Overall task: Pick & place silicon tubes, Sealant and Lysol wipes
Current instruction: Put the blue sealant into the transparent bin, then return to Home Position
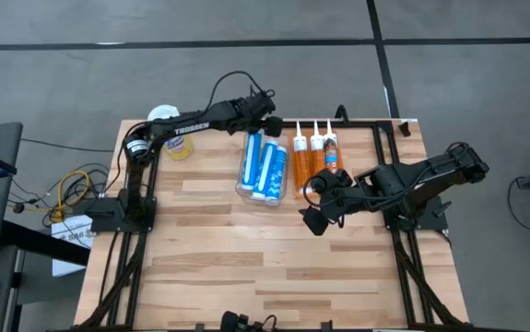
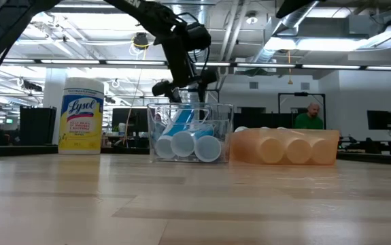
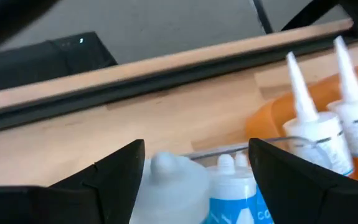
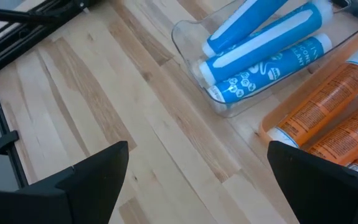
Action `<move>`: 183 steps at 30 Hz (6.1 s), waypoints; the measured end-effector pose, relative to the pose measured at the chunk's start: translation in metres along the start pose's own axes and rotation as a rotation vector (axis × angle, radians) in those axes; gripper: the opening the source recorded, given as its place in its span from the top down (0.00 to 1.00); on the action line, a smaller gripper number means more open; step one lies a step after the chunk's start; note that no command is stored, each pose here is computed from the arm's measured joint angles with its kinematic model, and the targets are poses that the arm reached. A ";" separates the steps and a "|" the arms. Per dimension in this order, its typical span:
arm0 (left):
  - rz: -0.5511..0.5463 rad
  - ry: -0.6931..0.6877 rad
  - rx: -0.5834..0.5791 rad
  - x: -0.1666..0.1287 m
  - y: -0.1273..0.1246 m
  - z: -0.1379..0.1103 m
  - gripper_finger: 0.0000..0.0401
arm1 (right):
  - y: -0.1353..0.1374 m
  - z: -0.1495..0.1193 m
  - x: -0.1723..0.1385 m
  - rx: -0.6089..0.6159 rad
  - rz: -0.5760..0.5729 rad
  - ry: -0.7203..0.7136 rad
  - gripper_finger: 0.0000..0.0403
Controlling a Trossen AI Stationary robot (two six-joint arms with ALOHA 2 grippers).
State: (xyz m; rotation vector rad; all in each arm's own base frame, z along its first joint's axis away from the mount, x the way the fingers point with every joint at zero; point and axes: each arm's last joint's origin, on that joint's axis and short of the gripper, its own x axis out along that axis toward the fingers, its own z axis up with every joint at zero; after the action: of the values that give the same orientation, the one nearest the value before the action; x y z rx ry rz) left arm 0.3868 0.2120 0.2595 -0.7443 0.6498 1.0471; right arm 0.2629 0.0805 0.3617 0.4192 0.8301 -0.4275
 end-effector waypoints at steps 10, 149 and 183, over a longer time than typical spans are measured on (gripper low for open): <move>0.003 0.034 -0.004 0.004 -0.005 -0.009 0.30 | 0.000 0.000 0.000 -0.002 -0.002 0.002 0.06; -0.851 -0.486 0.317 -0.180 0.222 -0.236 0.41 | -0.166 -0.181 -0.006 -0.208 0.747 -0.697 0.06; -0.797 -0.529 0.268 -0.145 0.221 -0.258 0.41 | -0.180 -0.177 0.040 -0.285 0.714 -0.624 0.06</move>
State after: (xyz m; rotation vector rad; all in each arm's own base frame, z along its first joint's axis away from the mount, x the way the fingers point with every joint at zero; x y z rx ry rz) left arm 0.0986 -0.0008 0.1689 -0.3947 0.0048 0.3692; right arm 0.0862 0.0132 0.1899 0.2656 0.0961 0.2276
